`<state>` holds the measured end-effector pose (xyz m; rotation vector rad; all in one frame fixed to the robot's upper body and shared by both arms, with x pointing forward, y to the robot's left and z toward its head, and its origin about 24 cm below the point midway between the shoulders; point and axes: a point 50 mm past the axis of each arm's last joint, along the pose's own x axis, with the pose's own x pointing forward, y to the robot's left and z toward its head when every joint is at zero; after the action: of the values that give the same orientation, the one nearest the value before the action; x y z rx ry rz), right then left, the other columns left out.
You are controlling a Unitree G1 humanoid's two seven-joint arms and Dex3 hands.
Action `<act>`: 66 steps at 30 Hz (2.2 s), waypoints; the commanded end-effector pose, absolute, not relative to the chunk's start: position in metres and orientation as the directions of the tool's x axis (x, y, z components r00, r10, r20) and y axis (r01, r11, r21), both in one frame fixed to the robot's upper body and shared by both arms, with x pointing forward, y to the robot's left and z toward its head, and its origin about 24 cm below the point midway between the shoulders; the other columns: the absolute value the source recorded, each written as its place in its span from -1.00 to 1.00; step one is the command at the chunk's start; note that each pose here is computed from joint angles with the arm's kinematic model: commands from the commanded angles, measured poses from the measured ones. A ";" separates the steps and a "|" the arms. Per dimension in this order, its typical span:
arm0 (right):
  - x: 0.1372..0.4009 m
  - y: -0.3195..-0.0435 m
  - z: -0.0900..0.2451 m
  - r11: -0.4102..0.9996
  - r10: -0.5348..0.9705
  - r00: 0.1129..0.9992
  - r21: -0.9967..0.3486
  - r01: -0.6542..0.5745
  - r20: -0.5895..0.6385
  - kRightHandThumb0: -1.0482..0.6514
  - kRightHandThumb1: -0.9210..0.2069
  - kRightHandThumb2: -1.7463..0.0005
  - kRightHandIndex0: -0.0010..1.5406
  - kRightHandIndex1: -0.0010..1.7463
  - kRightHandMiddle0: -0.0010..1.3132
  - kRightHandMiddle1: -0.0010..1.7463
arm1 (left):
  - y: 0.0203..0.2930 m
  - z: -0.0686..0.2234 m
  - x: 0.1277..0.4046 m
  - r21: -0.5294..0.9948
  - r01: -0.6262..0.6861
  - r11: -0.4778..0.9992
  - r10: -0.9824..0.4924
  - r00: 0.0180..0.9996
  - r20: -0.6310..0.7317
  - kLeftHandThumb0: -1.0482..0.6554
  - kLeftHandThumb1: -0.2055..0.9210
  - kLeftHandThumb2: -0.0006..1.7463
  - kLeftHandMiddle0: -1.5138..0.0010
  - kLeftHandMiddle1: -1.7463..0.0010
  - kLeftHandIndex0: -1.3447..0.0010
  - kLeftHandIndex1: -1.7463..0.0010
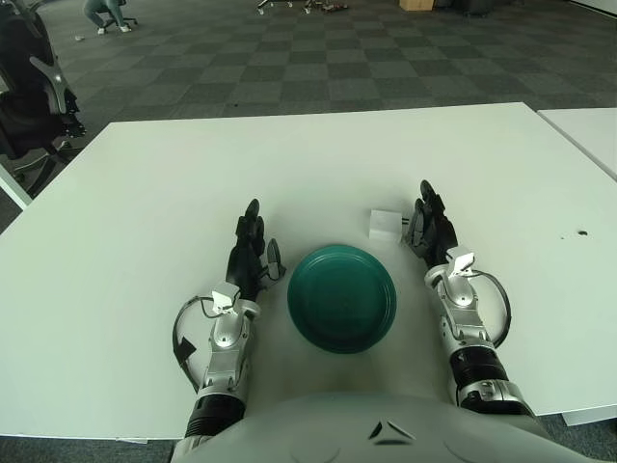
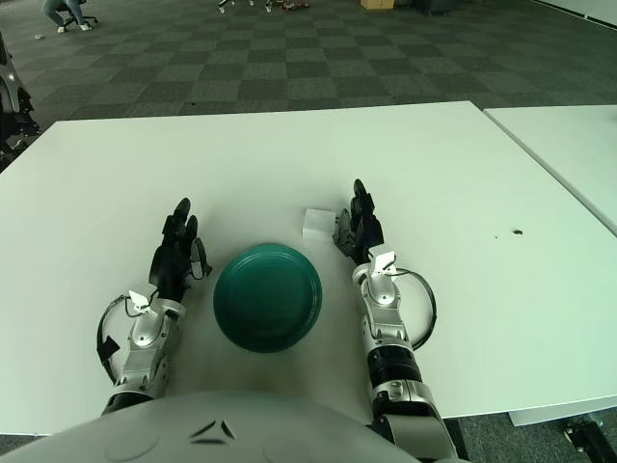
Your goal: Put the charger into the plate.
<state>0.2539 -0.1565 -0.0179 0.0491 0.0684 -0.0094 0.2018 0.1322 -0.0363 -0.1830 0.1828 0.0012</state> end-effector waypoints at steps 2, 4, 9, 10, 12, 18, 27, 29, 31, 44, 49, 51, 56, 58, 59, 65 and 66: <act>0.197 -0.154 -0.087 0.992 -0.030 0.901 0.099 0.080 -0.432 -0.68 -1.00 0.00 -1.00 -1.00 -0.97 -0.98 | 0.126 -0.076 0.166 -0.225 -0.094 0.970 -0.007 0.912 -0.410 -0.79 1.00 0.14 0.82 0.98 1.00 0.66; 0.199 -0.156 -0.084 0.991 -0.041 0.906 0.096 0.090 -0.422 -0.67 -1.00 0.00 -1.00 -1.00 -0.96 -0.97 | 0.125 -0.076 0.167 -0.223 -0.098 0.970 -0.002 0.910 -0.414 -0.79 1.00 0.14 0.82 0.98 1.00 0.66; 0.207 -0.166 -0.071 0.989 -0.074 0.924 0.090 0.115 -0.375 -0.64 -1.00 0.01 -0.99 -1.00 -0.93 -0.95 | 0.125 -0.078 0.168 -0.227 -0.104 0.968 0.000 0.909 -0.417 -0.80 1.00 0.13 0.84 0.99 1.00 0.67; 0.209 -0.170 -0.066 0.989 -0.083 0.931 0.089 0.122 -0.356 -0.63 -1.00 0.01 -0.99 -0.99 -0.93 -0.94 | 0.124 -0.078 0.168 -0.230 -0.106 0.967 0.000 0.908 -0.418 -0.81 1.00 0.13 0.84 0.99 1.00 0.68; 0.215 -0.178 -0.053 0.987 -0.101 0.947 0.087 0.134 -0.304 -0.62 -1.00 0.01 -0.99 -0.99 -0.92 -0.94 | 0.124 -0.079 0.168 -0.238 -0.113 0.965 0.002 0.907 -0.422 -0.81 1.00 0.13 0.84 0.99 1.00 0.68; 0.234 -0.207 -0.006 0.976 -0.203 0.974 0.060 0.210 -0.103 -0.63 -1.00 0.07 -0.97 -0.99 -0.99 -0.74 | 0.123 -0.081 0.170 -0.248 -0.125 0.961 0.007 0.904 -0.428 -0.82 1.00 0.14 0.85 1.00 1.00 0.72; 0.252 -0.226 0.047 0.947 -0.282 0.927 -0.087 0.311 0.248 -0.67 -1.00 0.12 -0.94 -0.99 -1.00 -0.57 | 0.124 -0.084 0.171 -0.249 -0.127 0.960 0.009 0.904 -0.427 -0.83 1.00 0.13 0.85 1.00 1.00 0.70; 0.256 -0.223 0.056 0.938 -0.258 0.917 -0.148 0.313 0.303 -0.67 -1.00 0.12 -0.94 -0.99 -1.00 -0.56 | 0.123 -0.085 0.171 -0.248 -0.126 0.961 0.009 0.905 -0.426 -0.83 1.00 0.13 0.85 1.00 1.00 0.70; 0.259 -0.220 0.062 0.929 -0.240 0.909 -0.191 0.317 0.341 -0.68 -1.00 0.13 -0.94 -0.99 -1.00 -0.55 | 0.123 -0.085 0.172 -0.247 -0.125 0.961 0.008 0.905 -0.425 -0.83 1.00 0.12 0.85 1.00 1.00 0.69; 0.294 -0.185 0.090 0.581 0.110 0.814 -0.702 0.413 0.570 -0.74 -1.00 0.39 -0.83 -0.97 -1.00 -0.46 | 0.121 -0.089 0.173 -0.244 -0.112 0.963 0.002 0.911 -0.413 -0.86 1.00 0.11 0.87 1.00 1.00 0.71; 0.300 -0.171 0.092 0.487 0.191 0.794 -0.759 0.433 0.576 -0.75 -1.00 0.44 -0.84 -0.98 -1.00 -0.44 | 0.119 -0.087 0.172 -0.251 -0.103 0.963 -0.004 0.919 -0.393 -0.86 1.00 0.12 0.87 1.00 1.00 0.71; 0.304 -0.162 0.091 0.447 0.236 0.788 -0.784 0.431 0.568 -0.76 -1.00 0.45 -0.84 -0.98 -1.00 -0.43 | 0.118 -0.087 0.172 -0.257 -0.101 0.961 -0.007 0.922 -0.387 -0.85 1.00 0.13 0.86 0.99 1.00 0.70; 0.313 -0.146 0.092 0.348 0.335 0.776 -0.836 0.425 0.534 -0.81 -1.00 0.38 -0.85 -0.99 -1.00 -0.51 | 0.116 -0.086 0.173 -0.271 -0.097 0.958 -0.012 0.928 -0.373 -0.83 1.00 0.14 0.84 0.99 1.00 0.65; 0.315 -0.142 0.094 0.287 0.388 0.770 -0.860 0.422 0.507 -0.83 -1.00 0.31 -0.86 -0.99 -1.00 -0.58 | 0.116 -0.085 0.173 -0.274 -0.093 0.957 -0.013 0.931 -0.364 -0.82 1.00 0.13 0.83 0.98 1.00 0.63; 0.315 -0.140 0.094 0.253 0.416 0.768 -0.873 0.416 0.487 -0.83 -1.00 0.30 -0.86 -0.99 -1.00 -0.60 | 0.116 -0.085 0.173 -0.274 -0.093 0.957 -0.013 0.933 -0.360 -0.81 1.00 0.13 0.83 0.98 1.00 0.63; 0.314 -0.134 0.092 0.119 0.505 0.773 -0.918 0.379 0.384 -0.86 -1.00 0.14 -0.87 -1.00 -1.00 -0.77 | 0.115 -0.084 0.174 -0.272 -0.093 0.958 -0.009 0.936 -0.351 -0.81 1.00 0.12 0.83 0.99 1.00 0.62; 0.314 -0.134 0.091 0.097 0.516 0.775 -0.924 0.371 0.365 -0.86 -1.00 0.12 -0.87 -1.00 -1.00 -0.80 | 0.114 -0.084 0.174 -0.272 -0.093 0.958 -0.009 0.937 -0.350 -0.80 1.00 0.12 0.83 0.99 1.00 0.62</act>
<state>0.3106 -0.1356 0.0855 -1.3935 -0.7294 0.0629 0.2248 0.1290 -0.0298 -0.2058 0.0792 0.0003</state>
